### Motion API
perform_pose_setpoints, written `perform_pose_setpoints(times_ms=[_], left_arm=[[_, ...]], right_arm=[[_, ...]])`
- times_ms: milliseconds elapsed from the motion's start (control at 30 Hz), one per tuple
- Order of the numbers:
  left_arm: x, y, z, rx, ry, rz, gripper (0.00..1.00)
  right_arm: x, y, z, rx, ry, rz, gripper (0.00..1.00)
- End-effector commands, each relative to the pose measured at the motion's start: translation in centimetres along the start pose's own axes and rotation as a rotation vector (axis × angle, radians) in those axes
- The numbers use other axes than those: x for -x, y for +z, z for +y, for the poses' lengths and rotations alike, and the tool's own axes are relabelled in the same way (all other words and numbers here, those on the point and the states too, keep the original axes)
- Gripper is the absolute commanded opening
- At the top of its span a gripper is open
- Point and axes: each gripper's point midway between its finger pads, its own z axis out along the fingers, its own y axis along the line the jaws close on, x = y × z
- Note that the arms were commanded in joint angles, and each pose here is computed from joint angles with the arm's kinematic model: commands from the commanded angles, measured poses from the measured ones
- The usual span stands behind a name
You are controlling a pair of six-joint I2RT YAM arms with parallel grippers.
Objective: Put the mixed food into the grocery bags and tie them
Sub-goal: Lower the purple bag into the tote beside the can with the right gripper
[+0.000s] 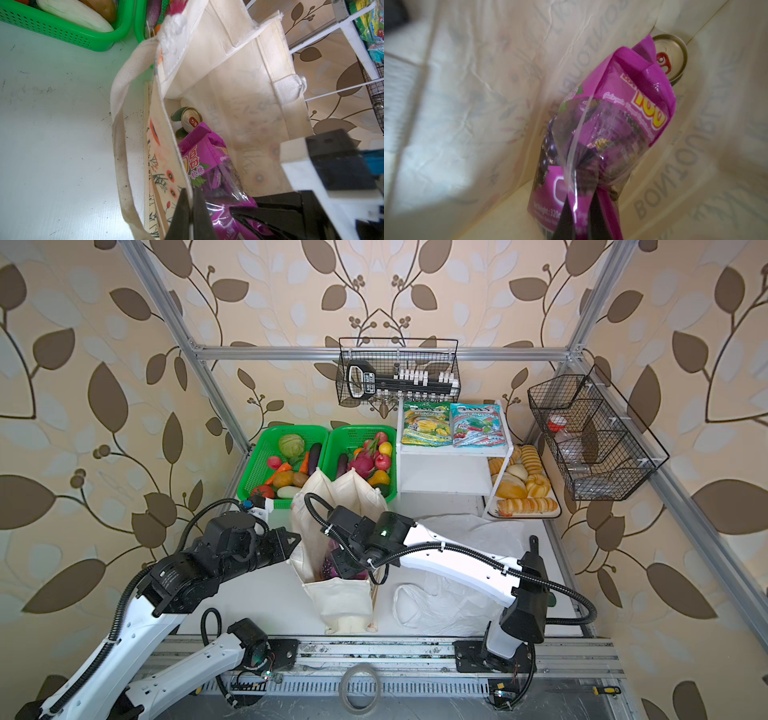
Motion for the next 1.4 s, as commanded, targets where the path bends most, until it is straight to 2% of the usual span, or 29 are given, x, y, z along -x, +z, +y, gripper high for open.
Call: perform_pose_setpoints(times_ms=[0,167,300,433,533,633,733,833,1000,1100,1233,1367], left_arm=[[1.2,-0.3,-0.7,-0.027,0.016,-0.052,0.0],[1.4,-0.4,-0.7,-0.023,0.02,-0.057,0.0],[1.5,-0.5,-0.5,-0.012,0.019,-0.064,0.0],[1.5,-0.7,-0.3,-0.007,0.013,-0.071,0.0],[1.5,-0.7,-0.1,0.002,0.009,-0.077,0.0],[1.7,-0.8,0.0,0.007,0.007,-0.084,0.0],[2.0,-1.0,0.1,0.016,0.008,-0.095,0.0],[2.3,-1.3,0.2,0.025,0.007,-0.111,0.0],[2.5,-1.4,0.2,0.026,0.006,-0.123,0.0],[2.5,-1.4,0.1,0.02,0.001,-0.123,0.0],[2.9,-1.8,-0.2,0.013,-0.003,-0.139,0.0],[3.3,-2.1,-0.1,0.021,-0.007,-0.16,0.0]], right_arm=[[0.3,-0.6,3.0,0.121,0.019,0.003,0.0],[-1.0,1.7,3.0,0.129,0.003,0.083,0.04],[-1.8,3.0,3.5,0.187,0.017,0.118,0.11],[-1.8,3.0,3.8,0.206,0.015,0.126,0.35],[-1.2,1.9,4.3,0.247,0.017,0.095,0.45],[-0.1,0.2,4.4,0.277,0.017,0.045,0.49],[0.8,-1.3,3.7,0.285,0.026,-0.003,0.5],[0.9,-1.4,3.0,0.305,0.041,-0.016,0.42],[-0.7,1.5,1.8,0.268,0.049,0.054,0.28],[-1.9,3.6,2.0,0.227,0.005,0.1,0.19],[-2.8,5.3,1.8,0.133,-0.056,0.15,0.18],[-0.5,4.0,1.5,0.088,-0.093,0.075,0.19]])
